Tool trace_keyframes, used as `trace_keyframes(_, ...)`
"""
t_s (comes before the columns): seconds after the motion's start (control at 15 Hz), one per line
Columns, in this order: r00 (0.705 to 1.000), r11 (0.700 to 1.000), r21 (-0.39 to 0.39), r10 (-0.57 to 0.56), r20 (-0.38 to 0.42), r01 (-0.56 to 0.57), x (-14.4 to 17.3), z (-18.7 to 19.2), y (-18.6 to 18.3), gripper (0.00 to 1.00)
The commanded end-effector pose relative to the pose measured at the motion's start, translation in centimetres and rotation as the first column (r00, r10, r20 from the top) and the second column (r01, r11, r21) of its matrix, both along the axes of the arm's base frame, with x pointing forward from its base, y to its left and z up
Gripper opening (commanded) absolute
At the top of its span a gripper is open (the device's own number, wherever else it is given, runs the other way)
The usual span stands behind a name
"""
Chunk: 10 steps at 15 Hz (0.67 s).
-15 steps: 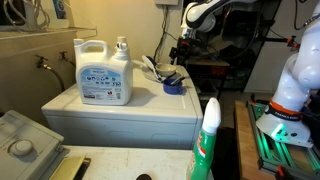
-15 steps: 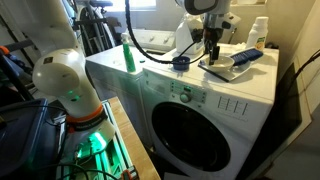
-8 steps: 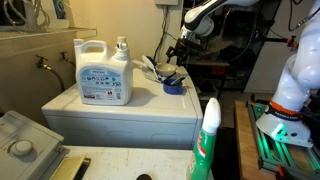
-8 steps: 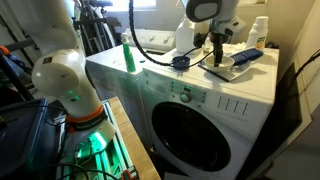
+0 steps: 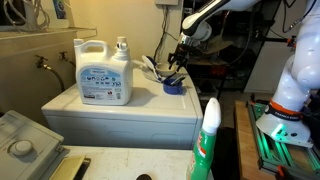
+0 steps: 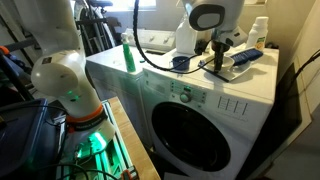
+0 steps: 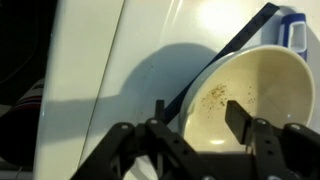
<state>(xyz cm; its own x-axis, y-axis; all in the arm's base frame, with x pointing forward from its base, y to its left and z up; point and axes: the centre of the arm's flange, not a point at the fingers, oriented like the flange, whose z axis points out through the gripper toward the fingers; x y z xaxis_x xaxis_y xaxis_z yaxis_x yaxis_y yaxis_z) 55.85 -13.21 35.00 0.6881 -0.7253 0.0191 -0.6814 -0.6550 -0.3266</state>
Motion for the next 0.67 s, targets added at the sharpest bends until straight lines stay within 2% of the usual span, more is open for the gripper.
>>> trace_keyframes(0.0, 1.0, 1.0, 0.017, -0.012, -0.021, 0.012, 0.9, -1.7, 0.1, 0.35)
trace_keyframes(0.27, 0.999, 1.0, 0.011, -0.027, -0.022, 0.027, 0.8, -1.6, -0.3, 0.05)
trace_keyframes(0.33, 0.999, 0.999, 0.01, -0.033, -0.014, 0.033, 0.8, -1.2, -0.4, 0.03)
trace_keyframes(0.4, 0.999, 0.999, 0.008, -0.034, -0.007, 0.034, 0.8, -0.8, -0.4, 0.07)
trace_keyframes(0.47, 0.999, 0.999, 0.006, -0.037, 0.001, 0.037, 0.8, -0.3, -0.5, 0.04)
trace_keyframes(0.6, 0.999, 1.0, 0.005, -0.028, 0.021, 0.028, 0.8, 0.6, -0.4, 0.04)
